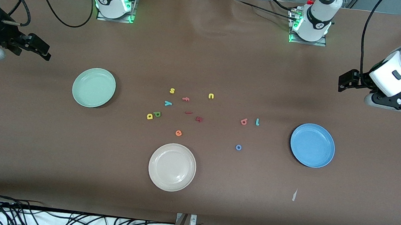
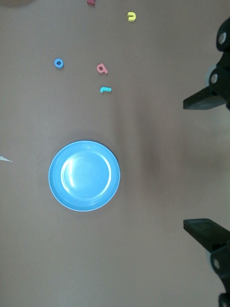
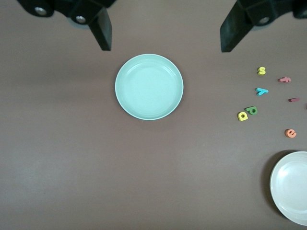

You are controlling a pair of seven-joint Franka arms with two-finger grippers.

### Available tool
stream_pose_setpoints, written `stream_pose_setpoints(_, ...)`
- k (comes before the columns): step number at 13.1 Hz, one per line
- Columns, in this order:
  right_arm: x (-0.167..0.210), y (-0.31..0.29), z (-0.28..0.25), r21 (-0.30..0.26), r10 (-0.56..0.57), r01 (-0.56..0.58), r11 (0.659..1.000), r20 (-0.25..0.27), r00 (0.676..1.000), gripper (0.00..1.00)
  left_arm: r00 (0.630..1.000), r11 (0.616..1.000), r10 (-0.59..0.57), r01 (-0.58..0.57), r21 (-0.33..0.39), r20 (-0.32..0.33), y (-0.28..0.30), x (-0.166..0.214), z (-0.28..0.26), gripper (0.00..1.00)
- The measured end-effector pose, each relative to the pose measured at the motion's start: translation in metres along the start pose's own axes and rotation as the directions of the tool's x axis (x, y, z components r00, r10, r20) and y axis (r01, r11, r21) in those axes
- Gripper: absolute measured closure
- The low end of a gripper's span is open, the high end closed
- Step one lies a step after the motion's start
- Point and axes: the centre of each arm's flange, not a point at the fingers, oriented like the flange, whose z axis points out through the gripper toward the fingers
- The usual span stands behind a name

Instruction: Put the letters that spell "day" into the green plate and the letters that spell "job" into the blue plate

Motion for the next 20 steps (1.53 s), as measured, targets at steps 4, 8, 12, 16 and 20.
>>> stream_pose_setpoints(4, -0.002, -0.001, 0.001, -0.002, -0.002, 0.002, 1.0, 0.016, 1.0, 0.0, 1.0, 1.0, 0.0, 0.0, 0.0, 0.0, 0.0, 0.0, 0.0, 0.0)
stream_pose_setpoints(8, -0.004, -0.008, 0.004, -0.005, 0.017, -0.017, 1.0, 0.037, 0.999, 0.0, 1.0, 1.0, 0.005, -0.005, 0.0, 0.0, 0.003, 0.0, 0.0, 0.0)
stream_pose_setpoints(12, -0.011, -0.055, 0.018, -0.026, 0.136, -0.134, 0.991, 0.074, 0.988, 0.0, 0.999, 0.999, 0.034, -0.034, 0.001, -0.002, 0.019, -0.001, -0.001, 0.0)
stream_pose_setpoints(16, -0.001, -0.084, 0.052, -0.058, 0.24, -0.234, 0.97, 0.119, 0.963, 0.0, 0.997, 0.997, 0.081, -0.081, 0.002, -0.013, 0.045, -0.003, -0.006, 0.0)
stream_pose_setpoints(20, 0.021, -0.09, 0.086, -0.089, 0.308, -0.297, 0.951, 0.159, 0.938, 0.0, 0.99, 0.99, 0.142, -0.142, 0.003, -0.019, 0.079, -0.008, -0.009, 0.0)
